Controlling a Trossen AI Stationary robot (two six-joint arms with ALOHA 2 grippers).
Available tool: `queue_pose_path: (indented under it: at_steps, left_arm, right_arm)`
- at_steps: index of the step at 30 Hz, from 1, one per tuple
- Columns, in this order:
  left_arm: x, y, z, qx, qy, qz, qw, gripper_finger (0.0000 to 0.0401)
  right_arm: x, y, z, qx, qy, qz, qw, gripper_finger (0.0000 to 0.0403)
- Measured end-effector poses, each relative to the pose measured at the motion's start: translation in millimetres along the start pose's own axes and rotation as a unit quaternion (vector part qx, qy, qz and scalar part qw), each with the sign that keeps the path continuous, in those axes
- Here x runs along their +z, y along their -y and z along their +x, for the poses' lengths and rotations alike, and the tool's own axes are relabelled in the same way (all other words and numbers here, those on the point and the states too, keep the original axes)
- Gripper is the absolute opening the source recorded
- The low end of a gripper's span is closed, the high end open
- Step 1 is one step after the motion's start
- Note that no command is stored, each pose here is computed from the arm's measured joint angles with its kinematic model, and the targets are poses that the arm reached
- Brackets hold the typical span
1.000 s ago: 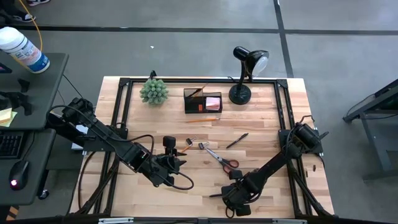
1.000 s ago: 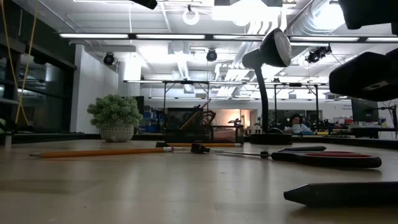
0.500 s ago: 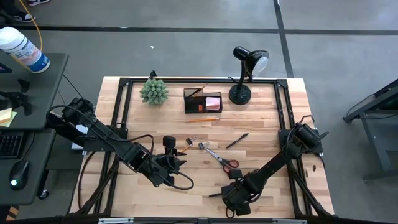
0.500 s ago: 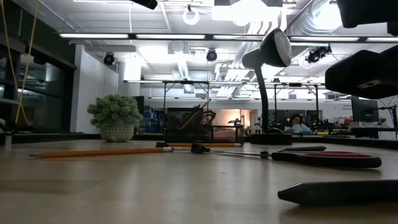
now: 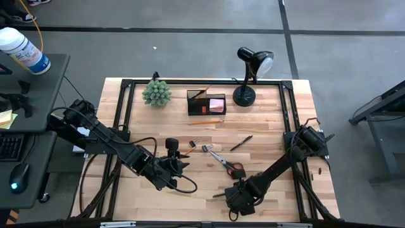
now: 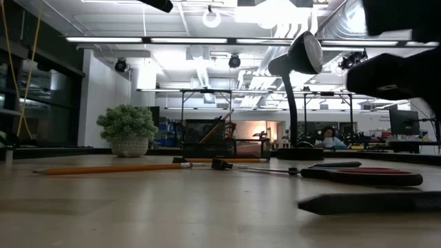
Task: Pick and place office supplies into organizer
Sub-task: Put the bottom black pen into the black desk organizer
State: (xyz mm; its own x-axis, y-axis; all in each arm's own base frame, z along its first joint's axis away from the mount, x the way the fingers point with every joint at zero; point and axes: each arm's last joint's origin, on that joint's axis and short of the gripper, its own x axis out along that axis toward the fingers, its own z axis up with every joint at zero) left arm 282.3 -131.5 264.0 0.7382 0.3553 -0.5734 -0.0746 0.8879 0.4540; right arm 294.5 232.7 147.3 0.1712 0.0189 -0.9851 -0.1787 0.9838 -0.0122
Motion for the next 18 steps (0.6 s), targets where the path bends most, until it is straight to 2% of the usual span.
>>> queue_pose_path:
  at_steps: [9, 18]
  left_arm:
    - [0.0, -0.3, 0.0, 0.005, 0.000, -0.001, 1.000, 0.0117]
    - [0.0, -0.3, 0.0, 0.005, 0.000, -0.001, 1.000, 0.0117]
  right_arm:
    - [4.9, 11.1, 3.0, 0.009, -0.004, 0.008, 1.000, 0.0067]
    - [7.3, 8.0, 10.5, 0.031, -0.008, 0.007, 0.999, 0.0067]
